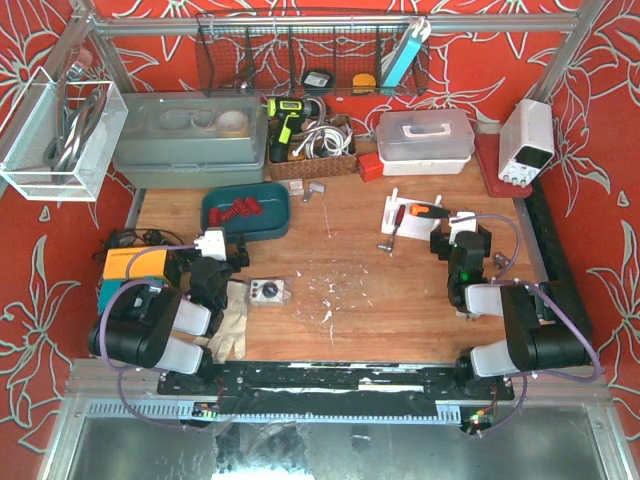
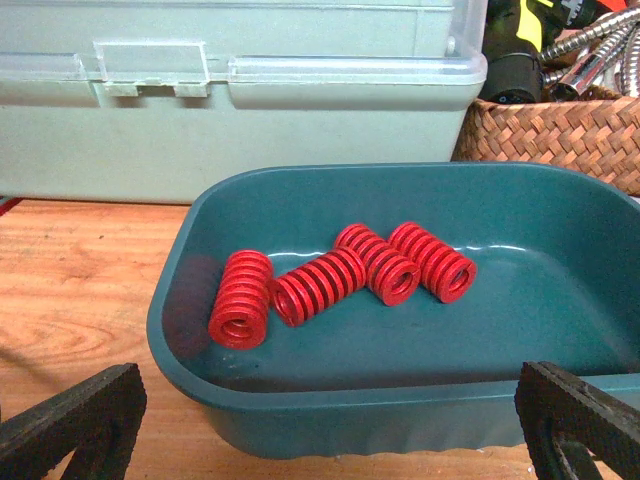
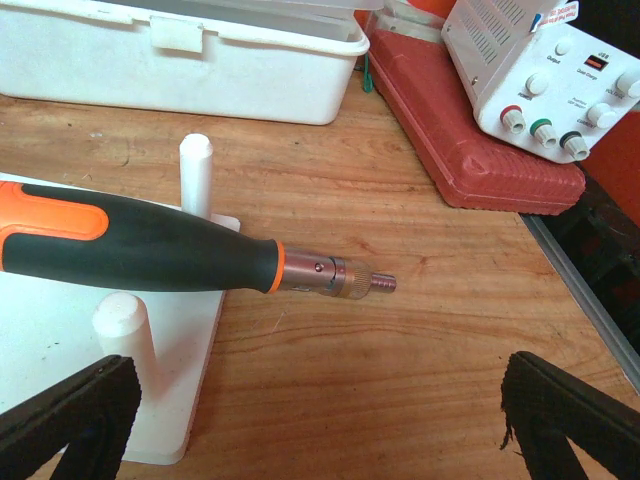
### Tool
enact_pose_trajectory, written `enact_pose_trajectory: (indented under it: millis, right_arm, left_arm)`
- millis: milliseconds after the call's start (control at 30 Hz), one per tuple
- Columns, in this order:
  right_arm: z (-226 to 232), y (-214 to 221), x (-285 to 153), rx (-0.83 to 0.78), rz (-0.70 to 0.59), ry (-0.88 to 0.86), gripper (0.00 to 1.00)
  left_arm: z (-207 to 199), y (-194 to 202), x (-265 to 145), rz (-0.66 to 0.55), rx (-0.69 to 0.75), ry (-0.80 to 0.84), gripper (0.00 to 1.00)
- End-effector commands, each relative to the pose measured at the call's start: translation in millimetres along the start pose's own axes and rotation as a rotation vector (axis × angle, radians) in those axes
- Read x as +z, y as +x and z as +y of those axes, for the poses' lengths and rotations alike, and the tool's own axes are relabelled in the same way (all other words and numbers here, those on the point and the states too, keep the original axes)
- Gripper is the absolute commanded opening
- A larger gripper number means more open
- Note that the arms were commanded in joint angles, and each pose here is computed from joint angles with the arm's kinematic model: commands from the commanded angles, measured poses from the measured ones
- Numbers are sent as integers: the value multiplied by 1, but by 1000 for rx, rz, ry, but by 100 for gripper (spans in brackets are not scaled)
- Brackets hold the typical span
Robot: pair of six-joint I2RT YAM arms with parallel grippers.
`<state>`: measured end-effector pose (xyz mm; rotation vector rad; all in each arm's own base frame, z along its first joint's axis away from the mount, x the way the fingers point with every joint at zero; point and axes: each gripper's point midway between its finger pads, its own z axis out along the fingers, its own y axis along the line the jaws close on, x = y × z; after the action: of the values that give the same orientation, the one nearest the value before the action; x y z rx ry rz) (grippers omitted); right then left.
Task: Install the large spring
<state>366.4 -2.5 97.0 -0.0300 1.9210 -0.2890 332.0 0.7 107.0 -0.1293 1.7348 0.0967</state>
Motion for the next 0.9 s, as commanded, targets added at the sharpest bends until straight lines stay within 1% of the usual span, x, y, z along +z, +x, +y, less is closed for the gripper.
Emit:
enact_pose_trajectory:
  millis: [0,467,533,600,633,767,867]
  right_arm:
    - [1,0,-2,11,-11,-3,99]
    - [1,-1,-2,12,-14,-5,99]
    - [6,-4,-4,-1,-18,-40,99]
    - [9,-11,-6,-20,-6,-69,99]
    - [9,-16,-9,-22,8,-73,99]
    - [3,-43,-21,40,70,-85,99]
    - [16,-68,-39,94,39,-204,99]
  left_arm:
    - [-1,-16,2,-53,-16,-2,100]
    - [-2,-18,1,-62,-14,3,100]
    - [-2,-22,0,-71,-14,7,100]
    - [-2,-27,-2,-64,-13,8,100]
    - [-3,-37,-1,-73,-20,6,100]
    - [-3,-58,4,1,-90,-12,100]
    - [-5,-79,2,50,-141,-13,100]
